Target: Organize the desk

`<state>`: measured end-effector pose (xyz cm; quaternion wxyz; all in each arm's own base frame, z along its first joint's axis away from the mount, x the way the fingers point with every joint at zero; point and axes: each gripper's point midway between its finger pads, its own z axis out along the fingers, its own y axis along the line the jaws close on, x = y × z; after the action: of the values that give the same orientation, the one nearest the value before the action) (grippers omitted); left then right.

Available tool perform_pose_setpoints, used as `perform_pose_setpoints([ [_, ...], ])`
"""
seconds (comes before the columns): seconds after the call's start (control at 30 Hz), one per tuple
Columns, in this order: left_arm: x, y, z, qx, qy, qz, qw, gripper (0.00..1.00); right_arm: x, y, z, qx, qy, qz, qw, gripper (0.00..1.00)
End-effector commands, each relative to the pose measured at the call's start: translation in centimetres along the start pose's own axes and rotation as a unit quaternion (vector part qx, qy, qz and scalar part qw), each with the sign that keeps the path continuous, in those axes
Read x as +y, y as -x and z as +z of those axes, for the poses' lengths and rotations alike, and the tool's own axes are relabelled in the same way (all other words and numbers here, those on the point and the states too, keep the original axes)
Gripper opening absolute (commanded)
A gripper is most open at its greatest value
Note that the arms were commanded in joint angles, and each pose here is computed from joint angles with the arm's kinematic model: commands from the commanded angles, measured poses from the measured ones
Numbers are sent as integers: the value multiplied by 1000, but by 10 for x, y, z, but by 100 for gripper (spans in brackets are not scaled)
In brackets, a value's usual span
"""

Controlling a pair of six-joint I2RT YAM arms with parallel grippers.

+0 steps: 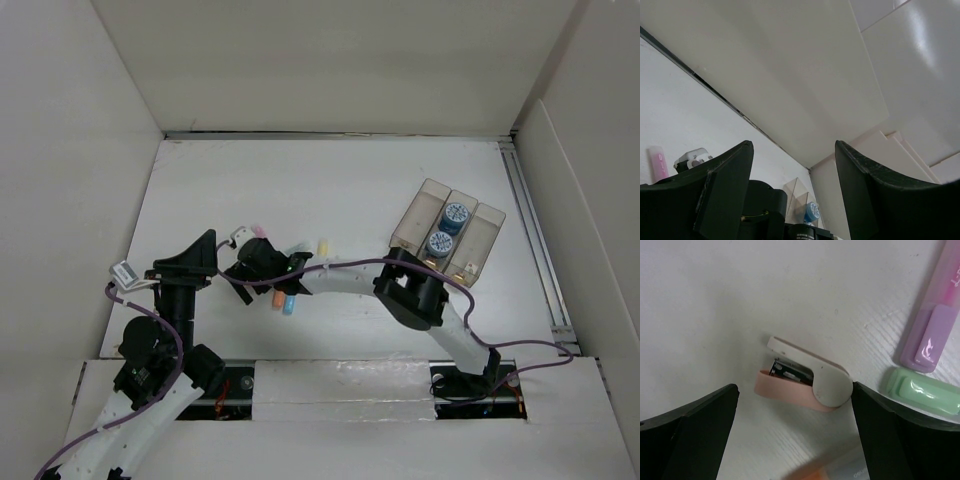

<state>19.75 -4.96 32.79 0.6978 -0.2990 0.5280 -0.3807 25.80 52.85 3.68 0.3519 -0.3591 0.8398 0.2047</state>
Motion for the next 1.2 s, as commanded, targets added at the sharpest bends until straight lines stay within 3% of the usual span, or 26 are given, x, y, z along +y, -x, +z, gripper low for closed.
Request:
perform_pose_setpoints([
  [0.0, -20, 19, -2, -18, -26, -18, 999, 62, -4, 10, 13, -30, -23, 21, 999, 98],
  [0.23, -19, 21, -2, -22, -21, -18, 999, 62, -7, 17, 20, -64, -32, 45, 996, 95],
  [0.37, -18, 25, -3, -28, -21, -21, 999, 62, -9, 14, 18, -66, -36, 51, 996, 79],
  [0.4, -18, 26, -4, -31, -22, -23, 999, 62, -10, 12, 16, -64, -37, 52, 996, 68],
  [0.5, -20, 31, -6, -40, -26, -32, 998, 62, -8, 25, 4, -93, -28, 66, 993, 62],
  [0.67, -25, 36, -7, -48, -38, -45, 997, 62, 1, 56, -28, -132, 18, 93, 987, 61],
  [0.9, -32, 29, -3, -29, -43, -37, 998, 63, -18, 125, -117, -236, 99, 165, 952, 63],
  [1.03, -37, 4, 6, 14, -50, -16, 999, 65, -64, 138, -162, -274, 84, 200, 937, 63],
  [1.17, -37, -50, 24, 90, -58, 16, 994, 66, -128, 128, -212, -308, 11, 241, 920, 64],
])
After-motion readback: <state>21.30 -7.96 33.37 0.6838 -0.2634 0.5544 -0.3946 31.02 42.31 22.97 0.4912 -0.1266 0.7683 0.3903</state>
